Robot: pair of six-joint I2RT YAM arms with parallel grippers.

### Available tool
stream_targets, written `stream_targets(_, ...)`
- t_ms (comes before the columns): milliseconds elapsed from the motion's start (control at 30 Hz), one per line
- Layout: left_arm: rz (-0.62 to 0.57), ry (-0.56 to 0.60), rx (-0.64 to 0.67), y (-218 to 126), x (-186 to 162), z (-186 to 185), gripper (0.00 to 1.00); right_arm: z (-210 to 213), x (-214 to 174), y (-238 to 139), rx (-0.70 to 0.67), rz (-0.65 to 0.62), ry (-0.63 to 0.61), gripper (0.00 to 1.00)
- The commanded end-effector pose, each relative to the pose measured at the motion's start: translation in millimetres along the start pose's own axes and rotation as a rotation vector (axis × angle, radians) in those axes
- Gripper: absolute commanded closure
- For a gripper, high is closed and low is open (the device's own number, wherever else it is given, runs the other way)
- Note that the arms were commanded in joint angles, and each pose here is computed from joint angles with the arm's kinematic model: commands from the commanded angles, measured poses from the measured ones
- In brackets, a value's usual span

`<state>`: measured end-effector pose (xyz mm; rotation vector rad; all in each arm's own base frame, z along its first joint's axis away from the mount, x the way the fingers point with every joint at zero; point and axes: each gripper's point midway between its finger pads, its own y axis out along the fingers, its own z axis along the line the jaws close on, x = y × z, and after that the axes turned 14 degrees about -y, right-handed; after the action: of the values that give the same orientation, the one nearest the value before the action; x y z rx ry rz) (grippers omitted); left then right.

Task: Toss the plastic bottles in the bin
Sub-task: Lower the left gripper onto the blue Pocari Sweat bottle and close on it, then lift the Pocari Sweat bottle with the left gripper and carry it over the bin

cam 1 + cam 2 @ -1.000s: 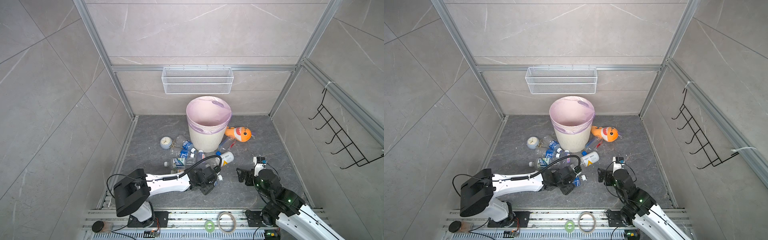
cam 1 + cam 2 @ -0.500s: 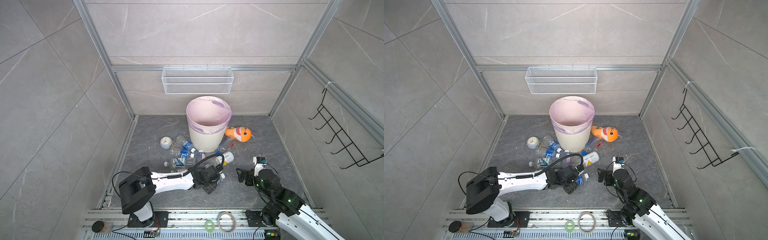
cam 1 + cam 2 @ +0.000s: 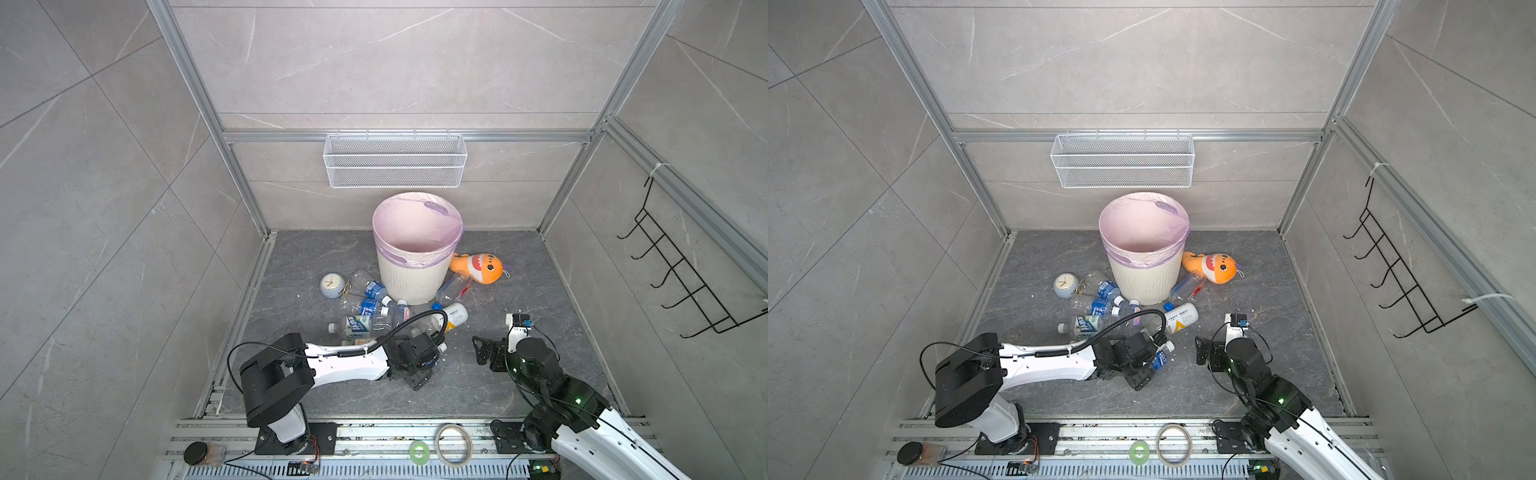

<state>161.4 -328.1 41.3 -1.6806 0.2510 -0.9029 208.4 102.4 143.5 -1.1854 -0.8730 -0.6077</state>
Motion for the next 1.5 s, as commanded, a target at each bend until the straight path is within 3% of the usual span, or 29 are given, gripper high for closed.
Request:
stream_targets(0,0.017,0.003,0.002,4,-3,-2,0.27,2,-2,2,0.007,-0.001,-0.014,0.0)
stream_targets(267,-0.005,-0.009,-0.014,1,-2,-3,0.34,2,-1,2,0.008,-0.004,-0.012,0.0)
stream_targets(367,-0.044,-0.018,-0.047,-7,2,-6,0.39,1,-2,2,0.007,-0.005,-0.011,0.01)
stream_targets(633,-0.188,-0.037,-0.121,-35,10,-7,0.4,1,-2,1,0.01,-0.007,-0.011,0.01)
stream_targets(1200,-0.619,-0.193,-0.034,-134,15,57,0.4,3,-2,2,0.014,-0.003,-0.015,0.01)
stream_targets(1467,-0.808,-0.255,-0.01,-199,22,83,0.41,3,-2,2,0.015,-0.002,-0.015,0.0)
